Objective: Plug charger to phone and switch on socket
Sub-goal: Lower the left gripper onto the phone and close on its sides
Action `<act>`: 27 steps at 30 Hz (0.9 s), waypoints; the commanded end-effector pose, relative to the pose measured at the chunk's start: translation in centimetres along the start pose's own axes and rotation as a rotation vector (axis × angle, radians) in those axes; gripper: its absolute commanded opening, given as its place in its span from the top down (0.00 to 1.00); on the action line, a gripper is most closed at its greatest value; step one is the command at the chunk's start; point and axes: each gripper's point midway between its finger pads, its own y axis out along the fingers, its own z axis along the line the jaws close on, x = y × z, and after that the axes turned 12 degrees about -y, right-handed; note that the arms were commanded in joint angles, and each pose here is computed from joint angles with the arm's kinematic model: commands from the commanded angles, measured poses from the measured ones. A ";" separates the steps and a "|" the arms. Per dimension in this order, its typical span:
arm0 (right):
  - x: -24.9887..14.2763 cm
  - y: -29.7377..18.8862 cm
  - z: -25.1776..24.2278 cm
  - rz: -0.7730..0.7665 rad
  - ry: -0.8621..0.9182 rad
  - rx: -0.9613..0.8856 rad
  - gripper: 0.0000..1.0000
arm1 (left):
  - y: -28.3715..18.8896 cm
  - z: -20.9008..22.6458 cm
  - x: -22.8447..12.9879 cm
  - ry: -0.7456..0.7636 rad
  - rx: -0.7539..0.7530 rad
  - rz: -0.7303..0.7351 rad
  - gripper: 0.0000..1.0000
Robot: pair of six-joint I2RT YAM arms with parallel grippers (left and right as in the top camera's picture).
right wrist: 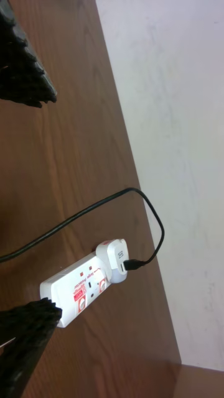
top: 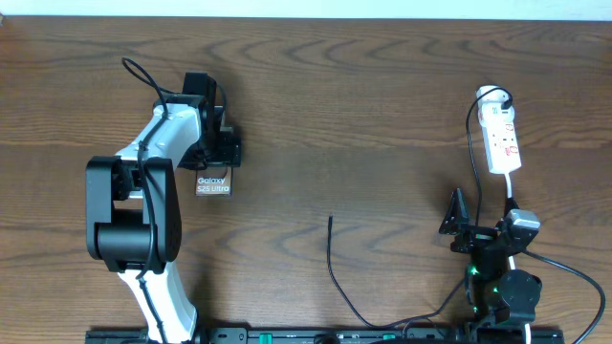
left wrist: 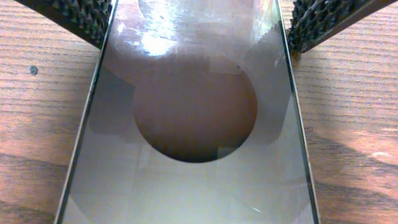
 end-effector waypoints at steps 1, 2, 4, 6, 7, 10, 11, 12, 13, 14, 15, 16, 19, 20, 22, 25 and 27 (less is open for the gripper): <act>0.0 0.0 0.2 0.000 -0.015 0.008 0.01 | 0.9 0.3 -0.8 0.007 0.017 0.031 0.15; 0.0 0.0 0.2 0.000 -0.015 0.008 0.01 | 0.9 0.3 -0.8 0.006 0.017 0.031 0.15; 0.0 0.0 0.2 0.000 -0.015 0.008 0.01 | 0.9 0.3 -0.8 0.006 0.017 0.031 0.16; 0.0 0.0 0.2 0.000 -0.015 0.008 0.01 | 0.9 0.3 -0.8 0.006 0.017 0.031 0.16; 0.0 0.0 0.2 0.000 -0.015 0.008 0.01 | 0.9 0.3 -0.8 0.006 0.017 0.031 0.16; 0.0 0.0 0.2 0.000 -0.015 0.008 0.01 | 0.9 0.3 -0.8 0.006 0.017 0.031 0.16; 0.0 0.0 0.2 0.000 -0.015 0.008 0.01 | 0.9 0.3 -0.8 0.006 0.017 0.031 0.16; 0.0 0.0 0.2 0.000 -0.015 0.008 0.01 | 0.9 0.3 -0.8 0.006 0.017 0.031 0.16; 0.0 0.0 0.2 0.000 -0.015 0.008 0.01 | 0.9 0.3 -0.8 0.006 0.017 0.031 0.17; 0.0 0.0 0.2 0.000 -0.015 0.008 0.01 | 0.9 0.3 -0.8 0.006 0.017 0.031 0.17; 0.0 0.0 0.2 0.000 -0.015 0.008 0.01 | 0.9 0.3 -0.8 0.006 0.017 0.030 0.17; 0.0 0.0 0.2 0.000 -0.015 0.008 0.01 | 0.9 0.3 -0.8 0.006 0.017 0.030 0.17; 0.0 0.0 0.2 0.000 -0.015 0.008 0.01 | 0.9 0.3 -0.8 0.007 0.017 0.030 0.18; 0.0 0.0 0.2 0.000 -0.015 0.008 0.01 | 0.9 0.3 -0.8 0.007 0.017 0.030 0.20; 0.0 0.0 0.2 0.000 -0.015 0.008 0.01 | 0.9 0.3 -0.8 0.007 0.017 0.030 0.21; 0.0 0.0 0.2 0.000 -0.015 0.008 0.01 | 0.9 0.3 -0.8 0.006 0.017 0.030 0.21; 0.0 0.0 0.2 0.000 -0.015 0.008 0.01 | 0.9 0.3 -0.8 0.006 0.017 0.030 0.22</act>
